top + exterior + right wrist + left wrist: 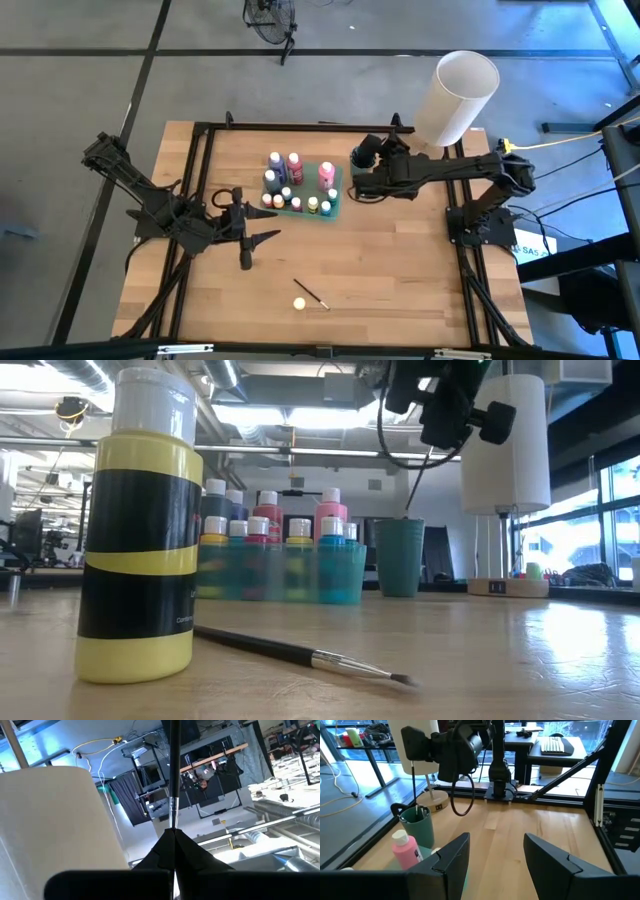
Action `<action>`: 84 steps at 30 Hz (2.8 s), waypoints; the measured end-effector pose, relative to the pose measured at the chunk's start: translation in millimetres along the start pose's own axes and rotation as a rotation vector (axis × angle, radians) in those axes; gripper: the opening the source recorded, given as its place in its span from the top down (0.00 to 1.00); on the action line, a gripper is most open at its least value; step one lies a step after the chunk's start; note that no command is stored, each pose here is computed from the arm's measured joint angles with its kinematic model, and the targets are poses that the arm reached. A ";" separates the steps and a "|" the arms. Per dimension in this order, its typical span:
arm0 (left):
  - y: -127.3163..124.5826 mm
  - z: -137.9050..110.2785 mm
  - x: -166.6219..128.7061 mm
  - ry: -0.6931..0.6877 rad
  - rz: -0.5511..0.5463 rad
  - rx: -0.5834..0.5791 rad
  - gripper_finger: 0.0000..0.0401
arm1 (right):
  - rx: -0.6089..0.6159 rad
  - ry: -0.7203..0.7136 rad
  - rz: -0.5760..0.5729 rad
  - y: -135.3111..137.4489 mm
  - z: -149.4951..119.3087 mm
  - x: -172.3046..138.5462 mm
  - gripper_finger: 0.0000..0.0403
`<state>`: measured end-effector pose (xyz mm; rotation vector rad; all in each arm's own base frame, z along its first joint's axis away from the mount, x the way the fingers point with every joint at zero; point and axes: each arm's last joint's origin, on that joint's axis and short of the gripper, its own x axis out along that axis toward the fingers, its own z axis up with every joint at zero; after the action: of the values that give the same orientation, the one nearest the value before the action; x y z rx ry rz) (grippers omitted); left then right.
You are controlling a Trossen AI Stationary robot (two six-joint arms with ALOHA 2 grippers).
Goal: Pick & Place Paint Supplies
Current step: Put the black paint brush into the dark green cup, then put the small yellow bottle into the green bin
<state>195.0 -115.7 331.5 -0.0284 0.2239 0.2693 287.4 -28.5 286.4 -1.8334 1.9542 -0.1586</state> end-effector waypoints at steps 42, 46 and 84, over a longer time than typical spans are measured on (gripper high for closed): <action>-4.9 -4.4 3.5 0.030 -0.051 0.043 0.55 | 0.112 -0.246 0.124 -16.9 44.4 20.8 0.93; -5.6 -5.9 4.4 0.040 -0.052 0.053 0.55 | 0.156 -0.278 0.140 -16.7 45.8 18.7 0.87; -7.5 -11.2 3.6 0.123 -0.146 -0.115 0.55 | 0.615 -0.067 -0.441 -0.7 46.2 -104.4 0.71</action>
<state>197.9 -122.6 319.8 -0.1744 0.3265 0.1346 307.7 82.8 271.1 -1.7644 1.2293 -0.7343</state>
